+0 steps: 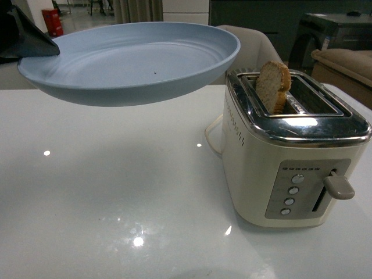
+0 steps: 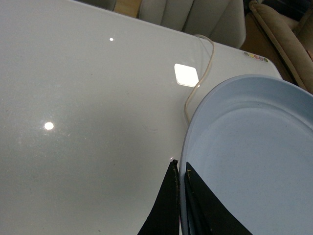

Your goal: Left arm holds plate, right arm toasts bread

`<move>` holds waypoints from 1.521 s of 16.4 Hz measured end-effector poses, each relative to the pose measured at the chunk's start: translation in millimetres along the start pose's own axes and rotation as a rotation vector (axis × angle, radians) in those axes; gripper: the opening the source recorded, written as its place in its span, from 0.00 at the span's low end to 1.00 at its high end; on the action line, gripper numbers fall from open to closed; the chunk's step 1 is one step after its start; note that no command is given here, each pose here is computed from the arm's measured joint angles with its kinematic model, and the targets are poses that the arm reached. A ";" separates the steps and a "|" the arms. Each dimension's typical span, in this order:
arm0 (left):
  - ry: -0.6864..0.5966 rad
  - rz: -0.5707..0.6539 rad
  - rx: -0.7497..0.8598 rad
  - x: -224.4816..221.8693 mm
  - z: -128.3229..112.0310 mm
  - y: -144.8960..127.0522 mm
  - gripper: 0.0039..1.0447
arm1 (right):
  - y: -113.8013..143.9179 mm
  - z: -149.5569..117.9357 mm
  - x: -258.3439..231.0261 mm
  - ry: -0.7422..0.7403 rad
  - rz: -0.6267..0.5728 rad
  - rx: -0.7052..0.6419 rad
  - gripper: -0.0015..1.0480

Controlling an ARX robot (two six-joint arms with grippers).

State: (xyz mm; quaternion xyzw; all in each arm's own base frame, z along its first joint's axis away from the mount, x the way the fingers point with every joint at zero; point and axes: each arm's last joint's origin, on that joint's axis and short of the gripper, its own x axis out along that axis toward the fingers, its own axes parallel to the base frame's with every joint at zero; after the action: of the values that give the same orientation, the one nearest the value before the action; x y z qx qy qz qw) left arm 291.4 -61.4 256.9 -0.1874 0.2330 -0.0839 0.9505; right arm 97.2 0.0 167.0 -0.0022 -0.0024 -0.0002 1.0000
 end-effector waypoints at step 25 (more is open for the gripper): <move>-0.099 0.220 -0.031 52.2 -21.3 52.2 0.02 | 0.0 0.0 0.0 0.000 0.000 0.000 0.94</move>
State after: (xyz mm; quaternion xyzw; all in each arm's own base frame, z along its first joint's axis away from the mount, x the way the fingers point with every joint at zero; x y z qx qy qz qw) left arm 330.9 -33.2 197.3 -0.1793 0.2065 0.0339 0.9613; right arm 97.2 0.0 167.0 -0.0020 -0.0024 -0.0002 1.0000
